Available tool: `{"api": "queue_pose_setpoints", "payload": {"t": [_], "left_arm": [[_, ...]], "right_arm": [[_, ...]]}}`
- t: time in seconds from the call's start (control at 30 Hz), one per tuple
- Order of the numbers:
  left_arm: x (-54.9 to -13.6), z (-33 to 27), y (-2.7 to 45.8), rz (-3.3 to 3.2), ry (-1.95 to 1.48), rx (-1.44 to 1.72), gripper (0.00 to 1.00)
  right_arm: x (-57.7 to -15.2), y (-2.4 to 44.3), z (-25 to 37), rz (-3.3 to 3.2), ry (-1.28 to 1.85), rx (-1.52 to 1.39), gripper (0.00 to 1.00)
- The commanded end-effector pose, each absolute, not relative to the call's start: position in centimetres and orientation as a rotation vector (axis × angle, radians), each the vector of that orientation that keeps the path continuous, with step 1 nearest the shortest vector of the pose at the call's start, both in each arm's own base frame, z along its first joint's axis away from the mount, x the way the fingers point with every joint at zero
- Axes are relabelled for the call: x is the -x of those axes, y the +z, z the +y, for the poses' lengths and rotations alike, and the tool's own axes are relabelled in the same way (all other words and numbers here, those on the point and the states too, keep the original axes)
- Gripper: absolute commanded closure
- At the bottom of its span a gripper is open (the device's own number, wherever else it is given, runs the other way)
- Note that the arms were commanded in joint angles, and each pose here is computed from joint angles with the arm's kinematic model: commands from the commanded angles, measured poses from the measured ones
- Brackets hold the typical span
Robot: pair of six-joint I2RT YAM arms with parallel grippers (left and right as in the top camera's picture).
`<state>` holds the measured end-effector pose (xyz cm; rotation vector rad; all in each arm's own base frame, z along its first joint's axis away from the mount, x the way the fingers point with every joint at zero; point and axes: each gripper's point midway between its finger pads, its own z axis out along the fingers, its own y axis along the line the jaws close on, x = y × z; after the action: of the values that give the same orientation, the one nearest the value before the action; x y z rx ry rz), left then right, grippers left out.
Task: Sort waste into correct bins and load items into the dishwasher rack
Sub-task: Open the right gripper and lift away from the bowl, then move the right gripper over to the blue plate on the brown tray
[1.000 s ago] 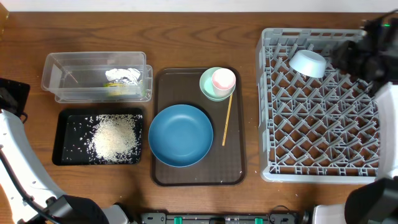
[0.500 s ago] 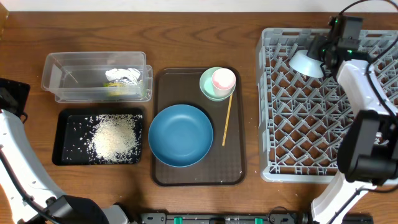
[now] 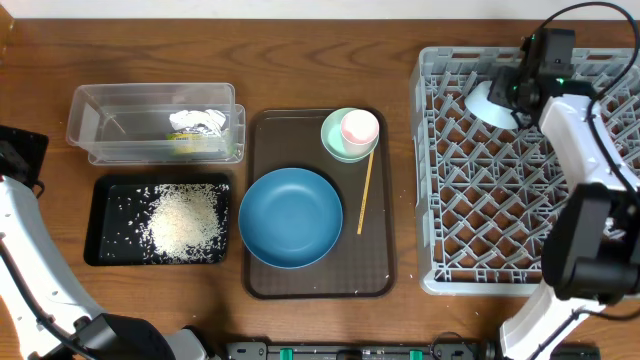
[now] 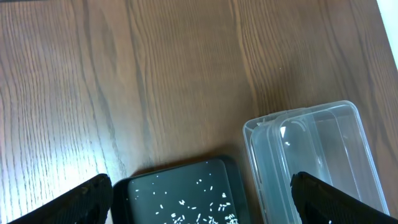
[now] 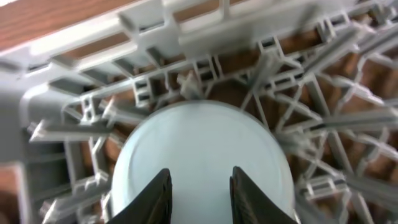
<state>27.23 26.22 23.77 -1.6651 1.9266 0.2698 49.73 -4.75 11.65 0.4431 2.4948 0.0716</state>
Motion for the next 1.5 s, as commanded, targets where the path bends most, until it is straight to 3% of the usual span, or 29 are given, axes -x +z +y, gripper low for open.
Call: {"api": "queue_pose_setpoints", "payload": {"t": [0.0, 0.13, 0.37, 0.47, 0.53, 0.6, 0.8, 0.9, 1.03, 1.1, 1.47], "left_arm": [[-27.1, 26.4, 23.8, 1.923, 0.276, 1.672, 0.06], [-27.1, 26.4, 23.8, 1.923, 0.276, 1.672, 0.06], [-27.1, 26.4, 23.8, 1.923, 0.276, 1.672, 0.06], [-27.1, 26.4, 23.8, 1.923, 0.276, 1.672, 0.06], [-27.1, 26.4, 23.8, 1.923, 0.276, 1.672, 0.06], [-27.1, 26.4, 23.8, 1.923, 0.276, 1.672, 0.06], [-27.1, 26.4, 23.8, 1.923, 0.276, 1.672, 0.06], [-27.1, 26.4, 23.8, 1.923, 0.276, 1.672, 0.06], [-27.1, 26.4, 23.8, 1.923, 0.276, 1.672, 0.06], [-27.1, 26.4, 23.8, 1.923, 0.276, 1.672, 0.06], [-27.1, 26.4, 23.8, 1.923, 0.276, 1.672, 0.06]], "right_arm": [[-48.5, 15.6, -3.9, 2.452, 0.092, -0.419, 0.68], [-47.0, 18.6, -3.8, 2.421, 0.095, -0.414, 0.66], [-46.8, 20.7, -3.5, 2.360, 0.146, -0.482, 0.49], [-46.1, 20.2, -0.1, 2.422, 0.353, -0.416, 0.42], [-45.3, 20.9, 4.0, 2.440, 0.639, -0.307, 0.30], [-43.6, 22.1, 7.7, 2.443, 0.935, -0.193, 0.02], [-39.9, 26.4, 15.5, 2.305, 1.430, 0.169, 0.01], [-38.2, 23.6, 18.7, 2.468, 1.287, 0.217, 0.01], [-35.9, 18.2, 21.0, 2.726, 0.761, 0.223, 0.01], [-34.9, 17.6, 22.7, 2.733, 0.647, 0.295, 0.01], [-27.2, 16.5, 34.7, 2.616, 0.620, 0.774, 0.01]]}}
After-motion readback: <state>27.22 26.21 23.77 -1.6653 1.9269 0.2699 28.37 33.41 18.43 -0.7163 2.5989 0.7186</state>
